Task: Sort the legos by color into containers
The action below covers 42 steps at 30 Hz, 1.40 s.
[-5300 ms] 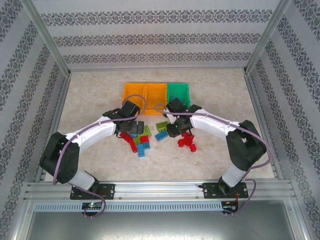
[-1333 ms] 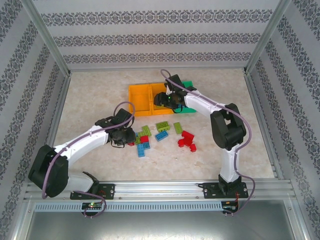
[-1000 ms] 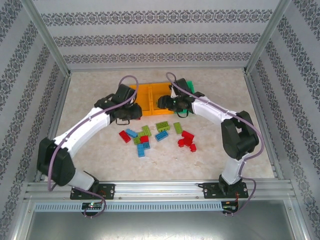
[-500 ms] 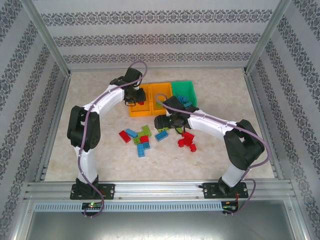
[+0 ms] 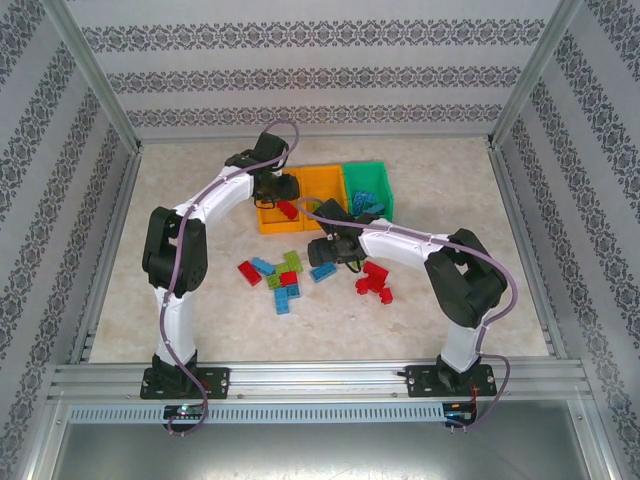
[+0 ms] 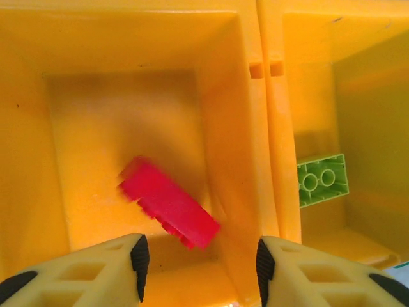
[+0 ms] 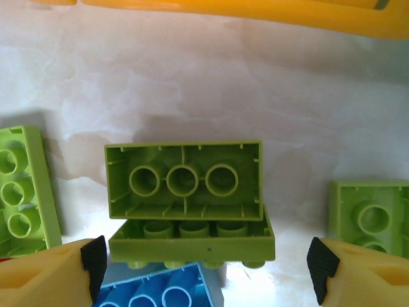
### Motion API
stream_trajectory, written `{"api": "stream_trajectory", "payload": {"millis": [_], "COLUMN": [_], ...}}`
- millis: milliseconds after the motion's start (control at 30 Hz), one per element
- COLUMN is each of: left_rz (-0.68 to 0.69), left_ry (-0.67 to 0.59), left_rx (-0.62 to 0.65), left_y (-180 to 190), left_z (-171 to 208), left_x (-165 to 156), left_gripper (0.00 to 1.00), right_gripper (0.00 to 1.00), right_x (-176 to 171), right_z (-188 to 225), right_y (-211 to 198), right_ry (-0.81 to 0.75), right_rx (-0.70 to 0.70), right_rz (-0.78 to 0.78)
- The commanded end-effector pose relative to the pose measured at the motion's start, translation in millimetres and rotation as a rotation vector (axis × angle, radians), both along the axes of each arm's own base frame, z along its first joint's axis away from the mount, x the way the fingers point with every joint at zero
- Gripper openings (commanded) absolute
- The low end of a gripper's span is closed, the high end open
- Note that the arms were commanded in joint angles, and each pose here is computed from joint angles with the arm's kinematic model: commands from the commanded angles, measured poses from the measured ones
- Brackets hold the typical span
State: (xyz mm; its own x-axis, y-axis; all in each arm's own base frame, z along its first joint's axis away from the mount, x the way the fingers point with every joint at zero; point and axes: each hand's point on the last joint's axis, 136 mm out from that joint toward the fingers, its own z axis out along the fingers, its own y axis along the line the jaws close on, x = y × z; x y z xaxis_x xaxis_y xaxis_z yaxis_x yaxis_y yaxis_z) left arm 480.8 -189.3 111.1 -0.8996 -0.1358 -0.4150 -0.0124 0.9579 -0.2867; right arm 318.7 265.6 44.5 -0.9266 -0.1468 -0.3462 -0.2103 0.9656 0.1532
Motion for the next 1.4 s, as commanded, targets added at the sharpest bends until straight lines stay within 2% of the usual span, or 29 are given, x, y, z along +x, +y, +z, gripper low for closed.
{"api": "stream_trajectory", "payload": {"millis": [0, 300, 567, 767, 1000, 1367], "left_rz": [-0.001, 0.016, 0.024, 0.025, 0.039, 0.046], "left_ry": [-0.035, -0.055, -0.071, -0.078, -0.070, -0.071], "left_rx": [-0.006, -0.021, -0.019, -0.008, 0.019, 0.062], "left_y": [3, 6, 11, 14, 21, 31], "left_z": [17, 26, 33, 36, 30, 30], "left_x": [-4, -12, -19, -23, -29, -39], "left_gripper": [0.56, 0.73, 0.74, 0.74, 0.75, 0.75], "right_gripper": [0.85, 0.83, 0.78, 0.68, 0.60, 0.59], "right_x": [-1, -6, -4, -4, -4, 9], "right_z": [-3, -7, -16, -14, 5, 45], "right_y": [4, 8, 5, 2, 2, 3], "right_ry": [0.005, 0.018, 0.033, 0.031, -0.009, -0.071], "right_rx": [-0.032, -0.047, -0.088, -0.101, -0.061, 0.039], "right_rz": [0.015, 0.050, 0.048, 0.042, 0.038, 0.030]}}
